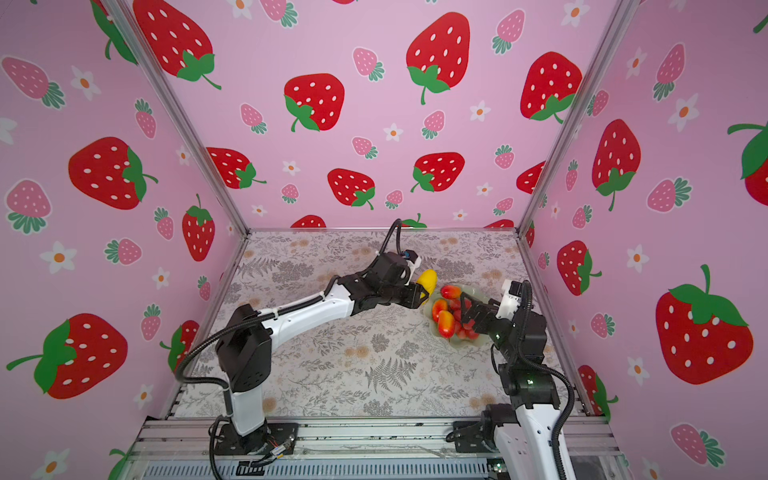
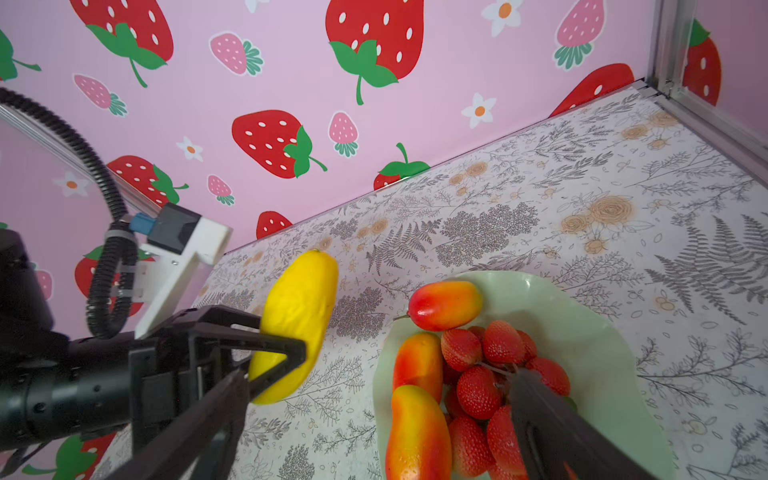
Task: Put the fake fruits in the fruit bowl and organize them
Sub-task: 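Carry the yellow fruit into the bowl and open the left gripper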
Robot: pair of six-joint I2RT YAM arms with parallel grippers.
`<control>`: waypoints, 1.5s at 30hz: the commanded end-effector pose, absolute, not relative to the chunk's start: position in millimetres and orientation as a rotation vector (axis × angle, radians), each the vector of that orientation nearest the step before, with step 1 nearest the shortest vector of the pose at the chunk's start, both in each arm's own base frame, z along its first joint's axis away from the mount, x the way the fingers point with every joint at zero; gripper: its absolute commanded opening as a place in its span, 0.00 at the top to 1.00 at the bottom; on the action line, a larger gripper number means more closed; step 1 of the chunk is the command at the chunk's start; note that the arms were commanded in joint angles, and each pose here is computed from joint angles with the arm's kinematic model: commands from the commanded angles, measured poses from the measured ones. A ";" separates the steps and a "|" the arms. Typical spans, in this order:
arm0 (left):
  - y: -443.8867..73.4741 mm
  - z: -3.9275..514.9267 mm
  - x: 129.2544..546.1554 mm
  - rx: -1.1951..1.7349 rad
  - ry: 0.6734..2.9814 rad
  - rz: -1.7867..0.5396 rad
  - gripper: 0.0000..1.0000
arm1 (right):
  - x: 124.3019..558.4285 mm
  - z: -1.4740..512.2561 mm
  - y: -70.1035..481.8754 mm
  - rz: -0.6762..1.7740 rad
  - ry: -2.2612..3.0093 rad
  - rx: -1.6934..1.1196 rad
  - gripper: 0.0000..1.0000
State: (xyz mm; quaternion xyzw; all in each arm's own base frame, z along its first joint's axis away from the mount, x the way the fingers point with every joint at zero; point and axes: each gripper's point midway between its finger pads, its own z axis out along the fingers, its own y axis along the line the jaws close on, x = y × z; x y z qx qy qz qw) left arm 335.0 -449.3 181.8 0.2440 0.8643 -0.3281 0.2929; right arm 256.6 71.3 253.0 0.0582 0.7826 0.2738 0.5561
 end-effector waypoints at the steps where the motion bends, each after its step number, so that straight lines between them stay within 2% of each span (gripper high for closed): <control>1: -490.9 200.6 315.2 0.843 2.225 -1.079 0.50 | 240.9 272.9 65.1 0.662 1.806 0.193 0.01; 6: -524.3 203.9 282.9 1.019 2.169 -1.190 0.50 | 213.1 298.5 78.7 0.714 1.737 0.054 0.01; 10: -534.6 193.9 261.7 1.123 2.159 -1.212 0.49 | 200.4 288.7 82.6 0.737 1.777 0.038 0.01; 17: -553.9 176.6 233.7 1.284 2.133 -1.210 0.48 | 183.8 303.4 82.1 0.749 1.697 0.019 0.01; 32: -581.9 130.1 256.8 1.218 2.192 -1.061 0.47 | 179.1 310.0 87.8 0.784 1.657 -0.020 0.01; 35: -580.3 121.5 256.8 1.243 2.207 -1.002 0.45 | 179.3 310.9 88.2 0.786 1.652 -0.023 0.01; 41: -580.6 121.2 254.5 1.267 2.199 -0.996 0.32 | 180.3 311.3 89.2 0.784 1.654 -0.034 0.01; 45: -581.5 135.4 252.2 1.275 2.158 -1.006 0.30 | 181.5 311.4 89.5 0.785 1.653 -0.036 0.01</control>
